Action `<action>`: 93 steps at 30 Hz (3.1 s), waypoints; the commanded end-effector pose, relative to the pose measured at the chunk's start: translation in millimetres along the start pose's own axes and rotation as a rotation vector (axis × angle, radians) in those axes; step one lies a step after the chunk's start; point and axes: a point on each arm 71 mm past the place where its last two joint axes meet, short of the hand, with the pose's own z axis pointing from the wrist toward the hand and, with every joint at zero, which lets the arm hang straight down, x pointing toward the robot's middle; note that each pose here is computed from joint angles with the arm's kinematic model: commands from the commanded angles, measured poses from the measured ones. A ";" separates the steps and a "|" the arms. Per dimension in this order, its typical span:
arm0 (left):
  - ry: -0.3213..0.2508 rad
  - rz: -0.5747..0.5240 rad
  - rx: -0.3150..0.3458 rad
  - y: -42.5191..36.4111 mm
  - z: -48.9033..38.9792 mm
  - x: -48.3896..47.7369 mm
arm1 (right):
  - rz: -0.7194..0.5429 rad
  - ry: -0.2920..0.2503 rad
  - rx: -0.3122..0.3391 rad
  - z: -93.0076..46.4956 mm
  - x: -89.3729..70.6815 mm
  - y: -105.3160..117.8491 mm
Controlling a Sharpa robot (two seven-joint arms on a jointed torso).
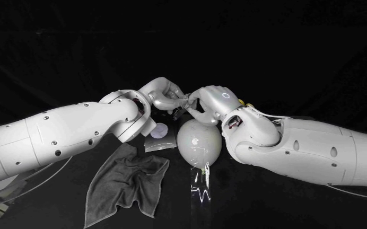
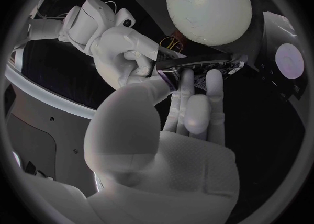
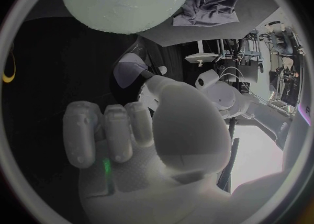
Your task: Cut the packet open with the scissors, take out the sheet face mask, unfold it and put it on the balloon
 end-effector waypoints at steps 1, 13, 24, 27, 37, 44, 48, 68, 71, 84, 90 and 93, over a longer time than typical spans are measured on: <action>-0.024 0.013 0.061 -9.4 -0.4 -0.3 | 0.003 0.050 0.050 0.0 3.8 -4.3; -0.047 0.013 0.071 -10.8 -1.1 -0.3 | 0.089 0.124 0.104 -0.4 4.2 -3.2; -0.046 0.022 0.076 -10.3 -0.9 -0.8 | 0.125 0.172 0.128 1.0 4.9 -5.8; -0.045 0.025 0.075 -9.8 -0.7 -1.0 | 0.140 0.168 0.124 0.4 4.0 -6.2; -0.040 0.042 0.068 -6.5 0.7 -3.1 | 0.184 0.133 0.042 -5.0 -4.1 -5.5; -0.039 0.052 0.066 -4.8 1.2 -4.4 | 0.152 0.163 -0.040 -10.5 -7.9 -4.7; -0.036 0.054 0.068 -5.0 1.4 -4.1 | 0.090 0.186 -0.080 -11.3 -7.3 -2.1; -0.022 0.063 0.097 -10.8 -0.4 0.6 | -0.123 0.152 -0.062 -3.7 -5.5 4.0; -0.020 0.066 0.101 -11.8 -0.9 1.3 | -0.123 0.138 -0.059 -3.3 -6.2 5.7; -0.032 0.070 0.116 -13.0 -2.7 0.3 | -0.127 0.108 -0.043 -4.5 -9.0 4.2; -0.036 0.069 0.128 -14.7 -3.9 0.8 | -0.129 0.105 -0.041 -2.8 -8.3 4.6; -0.036 0.068 0.133 -15.7 -4.3 1.4 | -0.127 0.103 -0.042 -2.1 -8.0 5.6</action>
